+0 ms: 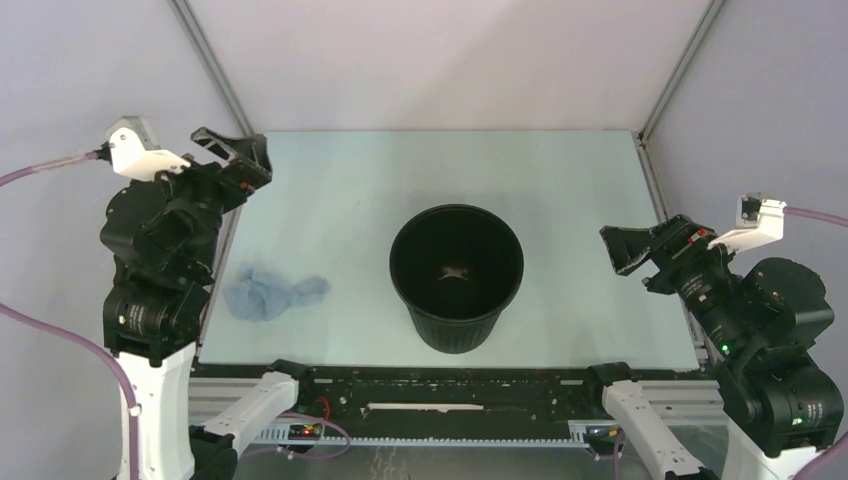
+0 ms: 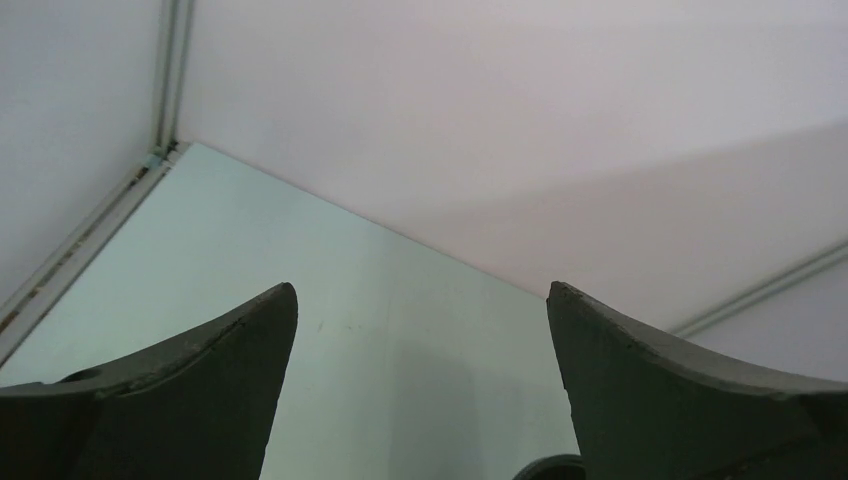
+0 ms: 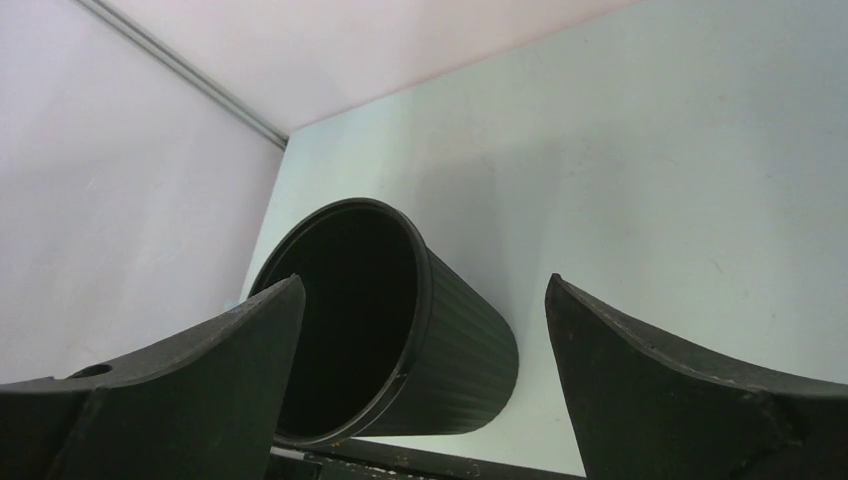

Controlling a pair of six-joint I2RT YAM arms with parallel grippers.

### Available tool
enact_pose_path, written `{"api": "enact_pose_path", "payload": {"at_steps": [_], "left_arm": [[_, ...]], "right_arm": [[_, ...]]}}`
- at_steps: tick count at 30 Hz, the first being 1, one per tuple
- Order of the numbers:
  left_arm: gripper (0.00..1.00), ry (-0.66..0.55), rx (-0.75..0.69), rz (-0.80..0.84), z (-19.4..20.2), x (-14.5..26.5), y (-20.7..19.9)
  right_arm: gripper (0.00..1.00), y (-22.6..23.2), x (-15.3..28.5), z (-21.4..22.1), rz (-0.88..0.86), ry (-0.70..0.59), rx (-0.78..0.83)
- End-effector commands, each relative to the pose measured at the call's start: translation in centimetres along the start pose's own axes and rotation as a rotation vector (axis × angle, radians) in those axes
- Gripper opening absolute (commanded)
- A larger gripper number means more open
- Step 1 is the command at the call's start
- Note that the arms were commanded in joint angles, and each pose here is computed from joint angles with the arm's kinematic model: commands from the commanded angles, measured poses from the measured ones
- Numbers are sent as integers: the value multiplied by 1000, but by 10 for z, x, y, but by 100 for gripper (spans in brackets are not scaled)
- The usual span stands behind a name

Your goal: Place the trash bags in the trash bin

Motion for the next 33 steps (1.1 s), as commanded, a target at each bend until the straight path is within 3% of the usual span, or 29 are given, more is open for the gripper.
{"api": "enact_pose_path", "payload": {"at_steps": [1,9,13,18,20,23,28,33], "left_arm": [[100,70,22,85,12,-5,-14],[100,271,10,116,56,-8,-14],[100,390,9,4,88,-4,6],[100,677,-41,-31,161,6,39],[100,737,-34,-39,186,17,55],[100,792,4,-38,218,36,78],[97,968,248,83,275,62,85],[98,1066,199,91,305,64,83]], "right_arm": [[99,-3,1,-6,63,-19,4],[99,-4,1,-3,57,-19,9],[99,-4,-1,0,39,-5,11],[100,-3,-6,3,9,7,0],[100,-2,-7,4,-9,6,-1],[100,-2,-7,5,-19,3,-2],[100,-2,-8,7,-28,-7,-2],[99,-2,-6,8,-34,-12,-12]]}}
Point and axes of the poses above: each gripper's point midway between its finger pads, its own x axis back along the fingers, its own y axis along the line the jaws close on, z = x × y, the point moved 9 cm from there along x, back along the fingers, and after that the axes turned 4 degrees about x, right-handed, at the moved point
